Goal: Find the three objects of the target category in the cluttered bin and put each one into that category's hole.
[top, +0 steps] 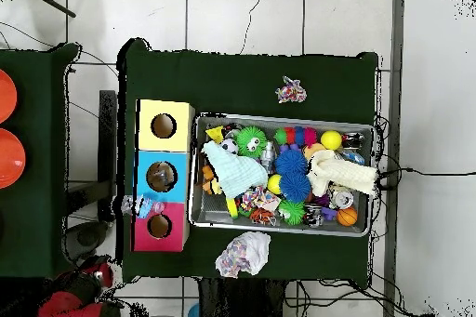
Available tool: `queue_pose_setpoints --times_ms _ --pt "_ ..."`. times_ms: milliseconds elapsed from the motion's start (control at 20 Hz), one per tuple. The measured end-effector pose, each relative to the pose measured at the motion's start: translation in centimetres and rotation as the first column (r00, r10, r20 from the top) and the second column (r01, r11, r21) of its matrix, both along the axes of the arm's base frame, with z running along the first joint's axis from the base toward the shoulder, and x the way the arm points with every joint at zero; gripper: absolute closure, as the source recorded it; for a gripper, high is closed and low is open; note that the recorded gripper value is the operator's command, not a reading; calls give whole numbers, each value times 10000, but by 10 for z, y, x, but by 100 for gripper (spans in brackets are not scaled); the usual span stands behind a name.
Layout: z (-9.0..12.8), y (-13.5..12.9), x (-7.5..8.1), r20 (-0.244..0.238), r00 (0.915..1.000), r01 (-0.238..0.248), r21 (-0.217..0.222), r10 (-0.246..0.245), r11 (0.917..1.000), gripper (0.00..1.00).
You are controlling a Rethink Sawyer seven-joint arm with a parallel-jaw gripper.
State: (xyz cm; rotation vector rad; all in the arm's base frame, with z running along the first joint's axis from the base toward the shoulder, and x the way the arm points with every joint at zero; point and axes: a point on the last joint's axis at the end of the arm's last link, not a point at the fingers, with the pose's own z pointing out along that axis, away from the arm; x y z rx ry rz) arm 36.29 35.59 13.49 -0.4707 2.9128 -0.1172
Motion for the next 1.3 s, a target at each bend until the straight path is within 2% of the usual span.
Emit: queue_pose_setpoints --times_ms 300,500,600,800,1300 --pt "1 2 2 281 9996 -64 67 62 10000 100" --pt "2 8 -2 398 9990 -224 105 219 9997 100" --pt "5 19 -13 427 9978 -515 140 509 9986 100" --pt "5 27 -25 405 9962 -781 146 774 9968 100" --pt "0 24 -50 206 9954 -943 128 940 9955 100"
